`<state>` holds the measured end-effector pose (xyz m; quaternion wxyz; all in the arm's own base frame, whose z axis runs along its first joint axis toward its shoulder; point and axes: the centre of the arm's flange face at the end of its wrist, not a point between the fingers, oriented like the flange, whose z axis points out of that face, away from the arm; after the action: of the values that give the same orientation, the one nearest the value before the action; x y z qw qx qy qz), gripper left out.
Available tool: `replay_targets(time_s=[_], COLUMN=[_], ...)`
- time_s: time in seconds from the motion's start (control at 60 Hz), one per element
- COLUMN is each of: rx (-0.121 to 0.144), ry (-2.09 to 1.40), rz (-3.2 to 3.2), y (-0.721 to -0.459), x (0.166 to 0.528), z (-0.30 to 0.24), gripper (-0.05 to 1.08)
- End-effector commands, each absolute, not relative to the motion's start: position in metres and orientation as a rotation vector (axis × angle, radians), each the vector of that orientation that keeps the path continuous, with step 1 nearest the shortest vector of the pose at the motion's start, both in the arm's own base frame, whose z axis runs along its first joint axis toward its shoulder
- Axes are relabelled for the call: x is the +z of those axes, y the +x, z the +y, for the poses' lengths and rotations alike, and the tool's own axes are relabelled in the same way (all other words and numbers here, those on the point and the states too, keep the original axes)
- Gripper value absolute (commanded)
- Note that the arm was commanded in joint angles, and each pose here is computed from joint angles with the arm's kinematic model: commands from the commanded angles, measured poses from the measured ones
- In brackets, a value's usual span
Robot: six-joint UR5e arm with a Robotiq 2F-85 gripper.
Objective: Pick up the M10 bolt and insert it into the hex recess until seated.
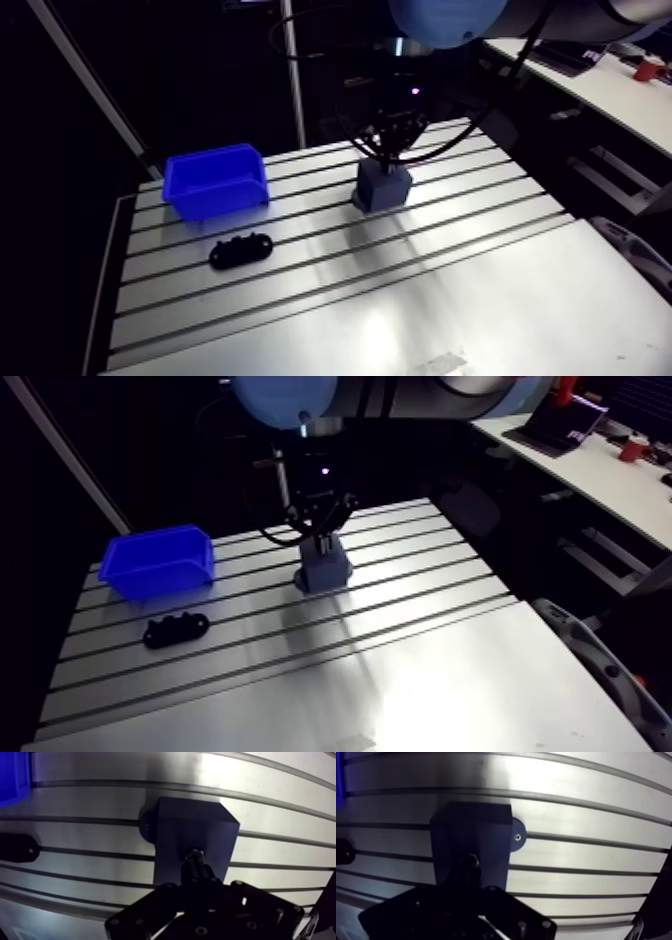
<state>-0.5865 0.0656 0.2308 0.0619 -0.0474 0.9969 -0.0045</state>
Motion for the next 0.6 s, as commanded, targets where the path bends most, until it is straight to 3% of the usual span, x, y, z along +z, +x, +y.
replay_targets(time_s=[0.017,0.6], rx=[-0.015,-0.018], ry=[-0.148,-0.15], rz=[3.012,3.011], y=[-0.5861,-0.5862], x=[0.2298,0.2289], z=[0.0656,0.0655], gripper=[1.07,1.07])
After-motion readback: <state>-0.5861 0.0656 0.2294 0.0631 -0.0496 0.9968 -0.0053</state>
